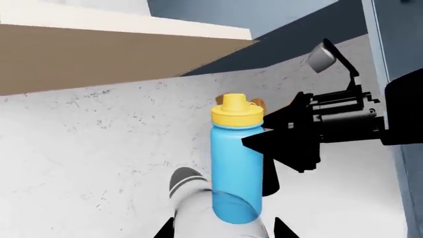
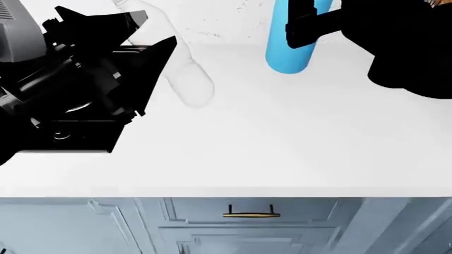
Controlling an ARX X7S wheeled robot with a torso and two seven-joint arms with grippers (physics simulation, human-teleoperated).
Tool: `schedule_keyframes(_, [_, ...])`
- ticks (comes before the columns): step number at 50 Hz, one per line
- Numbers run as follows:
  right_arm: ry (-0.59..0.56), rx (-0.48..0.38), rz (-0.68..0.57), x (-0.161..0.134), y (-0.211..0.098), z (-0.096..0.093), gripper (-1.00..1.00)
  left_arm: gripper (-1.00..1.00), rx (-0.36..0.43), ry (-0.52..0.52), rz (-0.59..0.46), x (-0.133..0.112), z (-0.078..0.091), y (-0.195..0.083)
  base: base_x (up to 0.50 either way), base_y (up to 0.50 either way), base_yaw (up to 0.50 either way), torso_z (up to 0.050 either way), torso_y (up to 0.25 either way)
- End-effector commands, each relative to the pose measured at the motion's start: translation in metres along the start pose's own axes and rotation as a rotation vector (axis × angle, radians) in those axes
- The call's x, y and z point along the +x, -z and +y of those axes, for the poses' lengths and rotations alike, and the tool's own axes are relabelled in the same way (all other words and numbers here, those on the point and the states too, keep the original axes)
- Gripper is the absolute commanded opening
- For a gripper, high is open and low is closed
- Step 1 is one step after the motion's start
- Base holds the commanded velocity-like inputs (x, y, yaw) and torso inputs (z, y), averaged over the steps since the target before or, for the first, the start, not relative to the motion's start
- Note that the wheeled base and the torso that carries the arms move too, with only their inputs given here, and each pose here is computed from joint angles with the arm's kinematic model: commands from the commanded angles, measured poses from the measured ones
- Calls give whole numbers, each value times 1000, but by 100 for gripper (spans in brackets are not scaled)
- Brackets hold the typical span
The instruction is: Move the drinks to the dining counter.
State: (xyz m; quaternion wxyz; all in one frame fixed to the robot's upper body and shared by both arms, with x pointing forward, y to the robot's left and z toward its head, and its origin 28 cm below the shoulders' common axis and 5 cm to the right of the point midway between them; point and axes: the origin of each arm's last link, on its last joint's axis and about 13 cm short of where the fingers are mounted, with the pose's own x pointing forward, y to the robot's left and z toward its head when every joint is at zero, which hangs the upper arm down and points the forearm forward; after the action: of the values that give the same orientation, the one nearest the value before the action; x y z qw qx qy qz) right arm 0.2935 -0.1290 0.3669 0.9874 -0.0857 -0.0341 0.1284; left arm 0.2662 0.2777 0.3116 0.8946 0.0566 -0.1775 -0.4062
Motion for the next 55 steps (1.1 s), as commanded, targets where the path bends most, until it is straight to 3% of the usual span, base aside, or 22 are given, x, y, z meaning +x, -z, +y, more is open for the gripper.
schedule_keyframes(1, [35, -68, -63, 0, -5, -1, -100, -100, 1, -10, -18, -1, 1, -4, -328, 473, 0, 0, 0])
schedule_keyframes(25, [41, -65, -61, 0, -5, -2, -100, -100, -5, -16, -24, -4, 1, -4, -38, 500, 0, 0, 0])
schedule_keyframes(42, [97, -118, -70, 3, -5, -1, -100, -100, -3, -15, -20, -4, 0, -6, -381, 399, 0, 1, 0])
schedule_keyframes(51, [116, -87, -73, 6, -4, -3, -100, -100, -1, -15, -18, -3, 1, -6, -485, 267, 0, 1, 0])
schedule_keyframes(55, [146, -121, -60, 7, -1, -3, -100, -100, -2, -16, -18, -4, 0, -6, -486, 269, 0, 0, 0])
